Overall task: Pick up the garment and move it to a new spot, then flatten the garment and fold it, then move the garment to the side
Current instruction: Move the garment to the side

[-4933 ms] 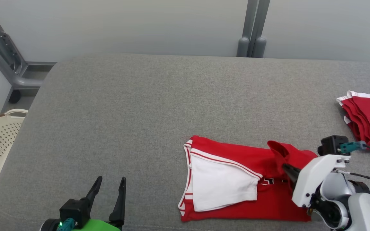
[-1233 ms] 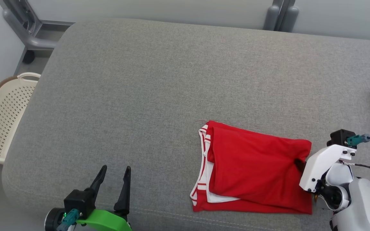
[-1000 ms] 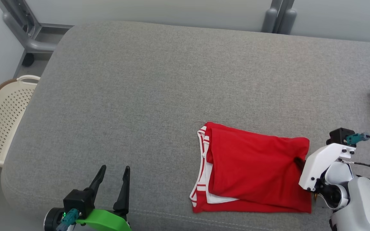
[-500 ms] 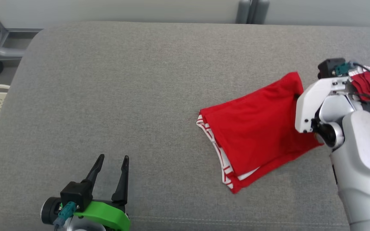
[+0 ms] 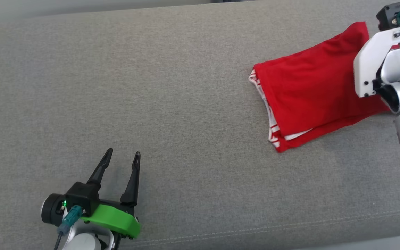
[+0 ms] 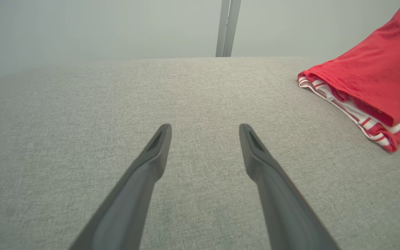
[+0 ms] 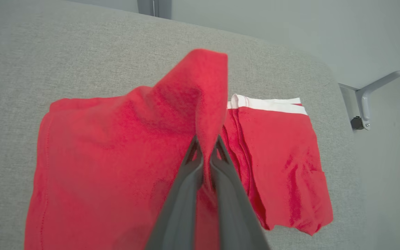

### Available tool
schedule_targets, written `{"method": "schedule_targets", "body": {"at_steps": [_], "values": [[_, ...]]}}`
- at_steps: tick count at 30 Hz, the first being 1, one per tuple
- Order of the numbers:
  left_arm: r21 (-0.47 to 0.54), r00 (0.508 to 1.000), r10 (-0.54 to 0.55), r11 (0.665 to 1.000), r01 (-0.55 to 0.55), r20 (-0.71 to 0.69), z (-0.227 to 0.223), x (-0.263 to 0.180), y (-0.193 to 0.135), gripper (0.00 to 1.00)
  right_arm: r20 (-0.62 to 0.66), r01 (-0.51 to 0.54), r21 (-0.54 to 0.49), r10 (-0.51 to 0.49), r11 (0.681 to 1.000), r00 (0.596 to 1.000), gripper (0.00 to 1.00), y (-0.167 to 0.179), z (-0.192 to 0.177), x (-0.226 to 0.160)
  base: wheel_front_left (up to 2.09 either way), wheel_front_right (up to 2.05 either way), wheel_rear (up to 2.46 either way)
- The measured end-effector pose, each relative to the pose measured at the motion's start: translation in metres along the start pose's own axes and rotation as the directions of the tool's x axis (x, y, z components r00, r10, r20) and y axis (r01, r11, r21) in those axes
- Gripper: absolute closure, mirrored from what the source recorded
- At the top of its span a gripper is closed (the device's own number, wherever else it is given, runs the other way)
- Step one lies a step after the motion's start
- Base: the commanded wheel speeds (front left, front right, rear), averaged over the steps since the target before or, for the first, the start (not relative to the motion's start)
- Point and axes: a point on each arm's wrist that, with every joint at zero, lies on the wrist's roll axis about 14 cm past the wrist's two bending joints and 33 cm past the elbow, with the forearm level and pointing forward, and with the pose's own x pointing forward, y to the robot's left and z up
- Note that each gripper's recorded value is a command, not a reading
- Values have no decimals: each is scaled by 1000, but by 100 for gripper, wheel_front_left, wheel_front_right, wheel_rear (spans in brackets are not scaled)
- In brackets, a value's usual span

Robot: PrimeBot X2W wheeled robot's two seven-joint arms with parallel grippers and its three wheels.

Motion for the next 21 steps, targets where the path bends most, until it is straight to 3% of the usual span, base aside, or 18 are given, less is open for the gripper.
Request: {"method": "schedule_targets", "body": {"at_steps": [7, 21], "values": [[5, 997, -69, 998, 69, -37, -14, 16, -13, 0, -17, 133, -30, -133, 991, 991, 100, -59, 0, -2, 0, 0, 0], [27, 987, -95, 995, 100, -129, -38, 15, -9, 0, -27, 308, 20, -307, 951, 951, 100, -132, -8, 10, 0, 0, 0]]}}
